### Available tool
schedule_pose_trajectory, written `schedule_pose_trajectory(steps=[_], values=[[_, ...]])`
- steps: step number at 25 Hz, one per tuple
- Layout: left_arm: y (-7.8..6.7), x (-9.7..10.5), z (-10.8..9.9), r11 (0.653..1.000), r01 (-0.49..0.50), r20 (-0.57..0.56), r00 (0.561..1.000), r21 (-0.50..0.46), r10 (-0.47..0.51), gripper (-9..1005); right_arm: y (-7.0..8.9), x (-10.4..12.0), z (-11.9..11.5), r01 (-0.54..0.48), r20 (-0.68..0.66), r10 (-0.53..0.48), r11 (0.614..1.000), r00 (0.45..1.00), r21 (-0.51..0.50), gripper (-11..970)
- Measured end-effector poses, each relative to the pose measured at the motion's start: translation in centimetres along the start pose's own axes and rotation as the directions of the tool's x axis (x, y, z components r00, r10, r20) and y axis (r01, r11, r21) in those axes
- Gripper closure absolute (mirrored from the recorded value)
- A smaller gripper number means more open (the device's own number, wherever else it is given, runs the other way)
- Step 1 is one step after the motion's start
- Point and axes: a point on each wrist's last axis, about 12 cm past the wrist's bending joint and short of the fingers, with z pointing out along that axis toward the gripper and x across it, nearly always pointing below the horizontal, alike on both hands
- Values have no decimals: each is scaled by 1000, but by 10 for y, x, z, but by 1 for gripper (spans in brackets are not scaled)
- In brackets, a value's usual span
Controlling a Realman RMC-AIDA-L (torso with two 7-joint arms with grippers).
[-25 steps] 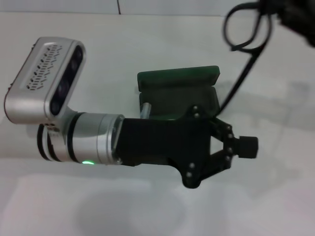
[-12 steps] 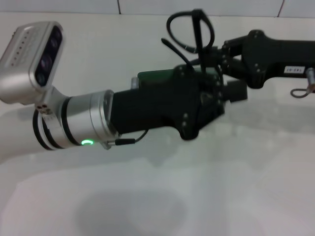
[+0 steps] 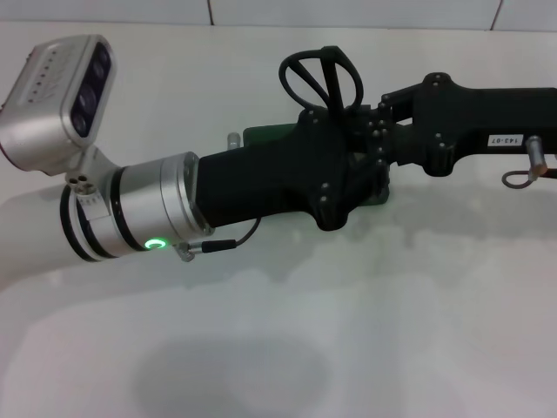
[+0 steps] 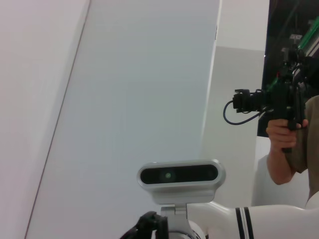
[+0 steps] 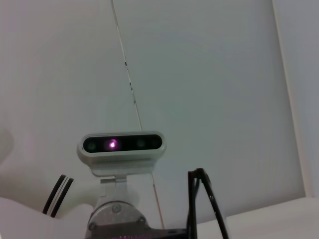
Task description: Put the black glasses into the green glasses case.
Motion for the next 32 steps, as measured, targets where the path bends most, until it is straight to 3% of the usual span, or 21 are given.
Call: schedule_pose_trajectory(steps=[13,21,26,32], values=[[-3,4,-9,999,21,8,1000,-25,-21,971,0,0,2,-13,-22,13,1000,1000,-6,902],[-24,6,-43,1000,-13,45,999,-15,13,971,-14,-11,3,4,-87,0,999,996,46,903],[-36,15,-65,997,-27,42,999,-68,30,970,-31,-29,32,60,-285,-41,996,958,61,904],[-41,26,-69,995,-12,39,999,-100,16,970,-40,-47,94,166,-594,-125,986,794,15,904]])
